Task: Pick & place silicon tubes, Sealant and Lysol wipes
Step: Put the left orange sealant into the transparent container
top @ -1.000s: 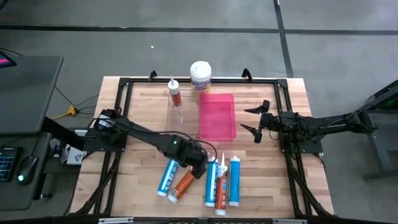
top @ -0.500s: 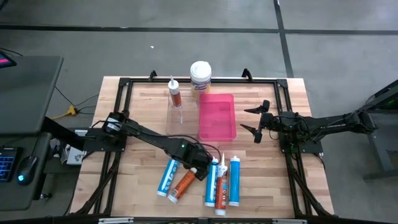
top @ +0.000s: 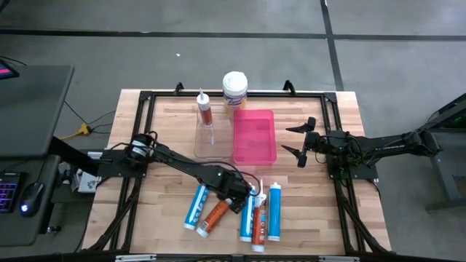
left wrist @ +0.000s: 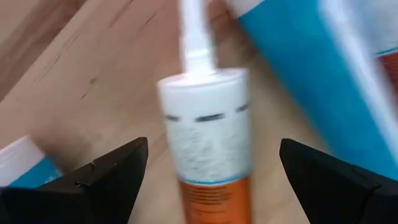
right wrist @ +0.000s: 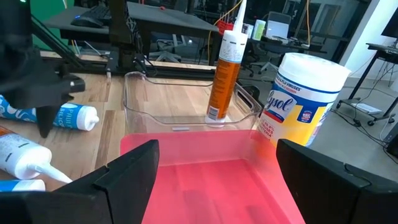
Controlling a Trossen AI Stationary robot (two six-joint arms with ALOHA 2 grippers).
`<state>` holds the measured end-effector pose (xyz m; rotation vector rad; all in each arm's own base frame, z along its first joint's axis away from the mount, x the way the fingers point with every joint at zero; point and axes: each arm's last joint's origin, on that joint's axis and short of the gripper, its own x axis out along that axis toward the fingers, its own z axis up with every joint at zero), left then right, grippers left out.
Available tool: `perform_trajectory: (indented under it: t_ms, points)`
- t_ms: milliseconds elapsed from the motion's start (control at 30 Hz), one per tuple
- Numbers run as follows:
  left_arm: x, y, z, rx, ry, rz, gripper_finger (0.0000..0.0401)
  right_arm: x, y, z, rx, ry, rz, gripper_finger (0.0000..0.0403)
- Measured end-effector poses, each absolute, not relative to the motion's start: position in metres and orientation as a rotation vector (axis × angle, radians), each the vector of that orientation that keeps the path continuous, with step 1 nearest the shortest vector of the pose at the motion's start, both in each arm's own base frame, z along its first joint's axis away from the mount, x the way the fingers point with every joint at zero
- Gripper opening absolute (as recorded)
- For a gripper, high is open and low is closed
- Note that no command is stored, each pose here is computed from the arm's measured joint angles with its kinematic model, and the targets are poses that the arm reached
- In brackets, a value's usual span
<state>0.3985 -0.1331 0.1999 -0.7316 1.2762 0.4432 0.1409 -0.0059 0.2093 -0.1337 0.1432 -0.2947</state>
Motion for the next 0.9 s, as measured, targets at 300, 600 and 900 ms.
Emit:
perform_trajectory:
  t_ms: [300,600,900]
  points:
    - [0.406,-0.136,0.184,-0.718,1.297,0.414,0.0358,0.141,-0.006,0.209,-0.135,0.147,-0.295,0.0321]
    - [0.404,-0.136,0.169,-0.682,1.372,0.415,0.0358,0.141,-0.006,0.209,-0.135,0.149,-0.295,0.0321]
    - [0.409,-0.139,0.159,-0.683,1.398,0.372,0.0358,0.141,-0.006,0.208,-0.136,0.153,-0.294,0.0321]
